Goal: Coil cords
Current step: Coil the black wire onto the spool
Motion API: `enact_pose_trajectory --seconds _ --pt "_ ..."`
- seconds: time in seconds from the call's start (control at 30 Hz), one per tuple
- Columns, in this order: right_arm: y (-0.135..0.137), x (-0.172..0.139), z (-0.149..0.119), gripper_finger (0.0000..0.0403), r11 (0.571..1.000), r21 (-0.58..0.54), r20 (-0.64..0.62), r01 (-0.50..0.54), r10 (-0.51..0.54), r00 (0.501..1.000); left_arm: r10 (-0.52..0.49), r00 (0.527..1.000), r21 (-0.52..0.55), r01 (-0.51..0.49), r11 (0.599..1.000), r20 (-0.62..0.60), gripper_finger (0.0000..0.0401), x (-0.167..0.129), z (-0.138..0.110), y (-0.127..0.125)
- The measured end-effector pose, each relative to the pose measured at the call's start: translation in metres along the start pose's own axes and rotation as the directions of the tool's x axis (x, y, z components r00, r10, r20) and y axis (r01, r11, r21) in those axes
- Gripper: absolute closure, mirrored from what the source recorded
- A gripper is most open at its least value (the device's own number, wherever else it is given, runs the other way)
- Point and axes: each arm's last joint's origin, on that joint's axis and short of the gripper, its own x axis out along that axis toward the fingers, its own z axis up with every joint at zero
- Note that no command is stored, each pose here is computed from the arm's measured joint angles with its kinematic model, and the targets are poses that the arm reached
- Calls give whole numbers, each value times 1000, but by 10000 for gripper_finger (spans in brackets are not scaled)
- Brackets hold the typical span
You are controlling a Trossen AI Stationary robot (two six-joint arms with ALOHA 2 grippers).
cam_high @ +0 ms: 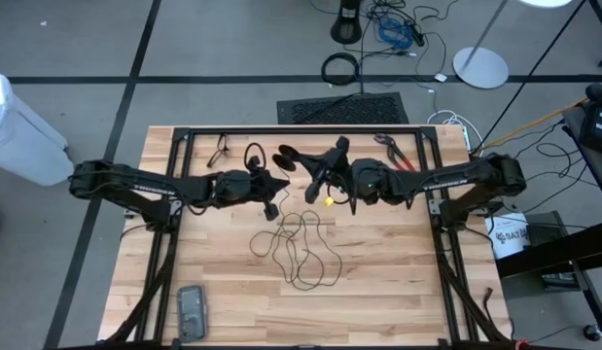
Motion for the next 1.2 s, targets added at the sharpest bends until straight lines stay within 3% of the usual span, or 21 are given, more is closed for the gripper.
enact_pose_trajectory --seconds 0.27,0.63,0.9,1.2 --pt "0 5 -8 403 993 -53 -1 101 -101 995 -79 997 -8 79 997 16 388 11 -4 -6" --pt "3 16 -28 403 976 -114 -23 184 -188 982 -98 993 -19 99 995 60 388 13 1 -7" --pt "0 24 -38 403 967 -132 -34 219 -225 974 -234 968 -85 242 967 91 388 12 12 -12" --pt "1 24 -39 403 972 -141 -42 189 -197 980 -386 913 -90 399 913 128 388 8 29 -23"
